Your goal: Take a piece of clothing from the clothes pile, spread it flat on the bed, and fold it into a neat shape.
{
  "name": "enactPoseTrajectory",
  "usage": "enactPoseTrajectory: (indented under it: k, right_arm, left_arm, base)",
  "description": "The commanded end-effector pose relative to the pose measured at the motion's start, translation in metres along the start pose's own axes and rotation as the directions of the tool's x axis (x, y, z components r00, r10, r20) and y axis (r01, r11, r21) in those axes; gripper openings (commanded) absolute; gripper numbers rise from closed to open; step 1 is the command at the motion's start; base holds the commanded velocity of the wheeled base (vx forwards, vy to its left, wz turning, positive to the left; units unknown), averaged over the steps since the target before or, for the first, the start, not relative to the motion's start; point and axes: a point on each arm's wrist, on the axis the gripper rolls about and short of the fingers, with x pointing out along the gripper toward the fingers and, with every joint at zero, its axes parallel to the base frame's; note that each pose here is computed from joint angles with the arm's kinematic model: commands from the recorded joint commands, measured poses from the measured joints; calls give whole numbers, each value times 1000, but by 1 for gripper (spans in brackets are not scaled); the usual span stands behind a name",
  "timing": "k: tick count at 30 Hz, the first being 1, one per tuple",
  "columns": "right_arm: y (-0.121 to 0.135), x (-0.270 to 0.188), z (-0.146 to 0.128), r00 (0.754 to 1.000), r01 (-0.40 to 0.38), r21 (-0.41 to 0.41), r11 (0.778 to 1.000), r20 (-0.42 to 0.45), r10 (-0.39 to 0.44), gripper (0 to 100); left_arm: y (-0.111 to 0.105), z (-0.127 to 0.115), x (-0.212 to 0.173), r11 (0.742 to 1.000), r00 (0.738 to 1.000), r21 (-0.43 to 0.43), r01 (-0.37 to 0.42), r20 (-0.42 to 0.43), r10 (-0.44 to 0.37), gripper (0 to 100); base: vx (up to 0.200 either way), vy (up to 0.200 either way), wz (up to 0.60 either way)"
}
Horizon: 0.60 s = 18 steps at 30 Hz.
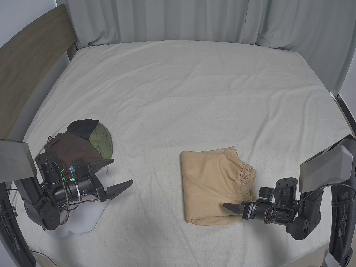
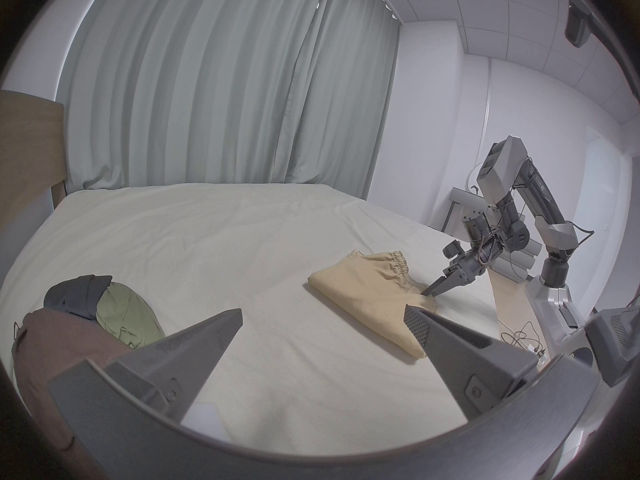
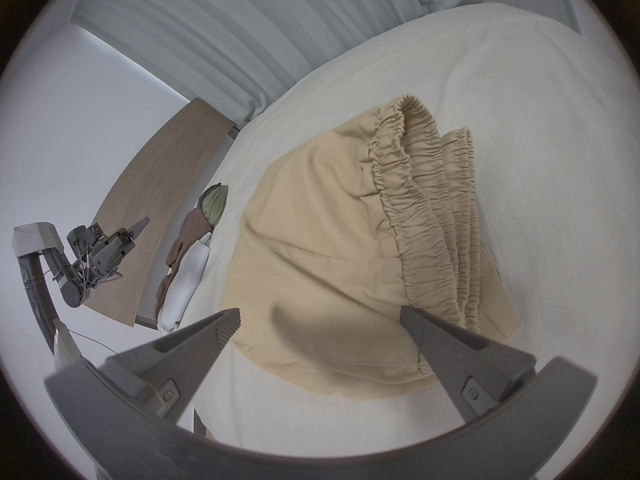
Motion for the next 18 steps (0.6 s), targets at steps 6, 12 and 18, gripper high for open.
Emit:
enactPoseTrajectory:
  k: [6, 12, 18]
  right_arm:
    - [21, 5, 52, 970, -81, 32, 996, 230, 72, 100]
    - [9, 21, 68, 946, -44, 100, 994, 323, 9, 100]
    - [-12, 37, 63, 948, 7, 129, 992, 314, -47, 100]
  left_arm:
    - [-1, -1, 0, 1000, 1000, -3, 3, -4, -3, 100]
    - [-1, -1, 0, 1000, 1000, -3, 3, -4, -3, 100]
    - [-1, -1, 1, 1000, 1000, -2, 3, -3, -3, 100]
  base:
    - [0, 0, 0]
    - [0, 0, 0]
    - [0, 0, 0]
